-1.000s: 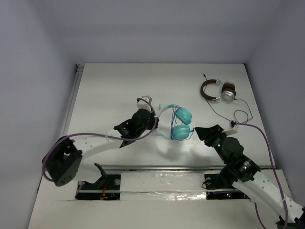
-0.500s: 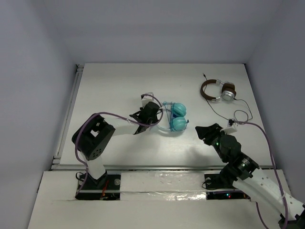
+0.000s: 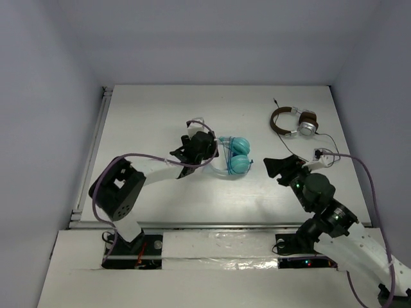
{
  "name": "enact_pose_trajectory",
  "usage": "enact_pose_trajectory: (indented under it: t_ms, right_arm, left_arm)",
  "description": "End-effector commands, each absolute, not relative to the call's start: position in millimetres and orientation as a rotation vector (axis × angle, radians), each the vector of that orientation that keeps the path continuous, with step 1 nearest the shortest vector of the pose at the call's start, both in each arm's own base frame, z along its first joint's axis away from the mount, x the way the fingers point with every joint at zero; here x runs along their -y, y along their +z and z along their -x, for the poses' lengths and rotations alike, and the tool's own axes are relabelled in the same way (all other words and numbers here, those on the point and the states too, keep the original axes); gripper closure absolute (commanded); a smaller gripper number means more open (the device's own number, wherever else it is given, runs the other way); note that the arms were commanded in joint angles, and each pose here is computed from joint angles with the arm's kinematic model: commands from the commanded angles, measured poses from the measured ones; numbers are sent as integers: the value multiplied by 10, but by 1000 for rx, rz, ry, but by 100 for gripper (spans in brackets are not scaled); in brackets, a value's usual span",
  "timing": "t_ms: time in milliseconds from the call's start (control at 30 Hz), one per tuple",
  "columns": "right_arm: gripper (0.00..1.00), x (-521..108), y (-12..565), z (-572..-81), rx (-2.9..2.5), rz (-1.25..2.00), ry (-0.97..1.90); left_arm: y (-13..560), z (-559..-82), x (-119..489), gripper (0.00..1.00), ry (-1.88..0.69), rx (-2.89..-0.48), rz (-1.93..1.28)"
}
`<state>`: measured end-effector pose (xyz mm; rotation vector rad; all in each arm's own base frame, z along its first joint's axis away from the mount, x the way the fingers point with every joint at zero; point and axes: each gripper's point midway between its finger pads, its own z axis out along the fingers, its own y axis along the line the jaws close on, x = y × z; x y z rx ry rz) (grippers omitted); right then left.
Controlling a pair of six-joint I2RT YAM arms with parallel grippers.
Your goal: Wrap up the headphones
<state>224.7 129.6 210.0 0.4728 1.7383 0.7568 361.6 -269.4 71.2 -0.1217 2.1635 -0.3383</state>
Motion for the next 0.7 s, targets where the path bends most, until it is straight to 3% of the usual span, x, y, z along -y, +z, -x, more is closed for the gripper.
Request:
enact_pose_trajectory:
  t_ms: [0, 33, 167, 200, 233, 267, 300, 433, 667]
  right_arm:
    - [25, -1213, 2630, -2247, -1639, -450, 757]
    - [14, -1192, 2700, -2242, -1632, -437, 744]
    - [14, -1052, 3132, -2200, -1574, -434, 709]
    - [3, -1034, 3176, -2190, -1574, -406, 688]
    - [0, -1026, 3218, -2185, -1573, -398, 681]
    - [0, -1006, 3277, -2174, -1564, -394, 677]
    - [0, -1010, 3392, -2134, -1552, -371, 693]
    - [0, -910, 3575, -2030, -1525, -344, 683]
    - [0, -662, 3740, -1785, -1425, -377, 726]
  left_arm:
    - [1149, -3550, 2545, 29, -367, -2083, 145]
    - [1262, -3465, 2474, 24, -390, -2062, 151]
    - [1628, -3187, 2329, 22, -489, -1988, 146]
    - [1665, -3112, 2274, 22, -504, -1976, 141]
    - [1971, -2998, 2266, 17, -580, -1906, 132]
    - [2079, -2939, 2225, 5, -596, -1883, 117]
    - [2185, -2872, 2183, 2, -619, -1860, 110]
    - [2834, -2582, 1888, 1, -690, -1722, 126]
    - [3267, -2291, 1582, 1, -706, -1659, 126]
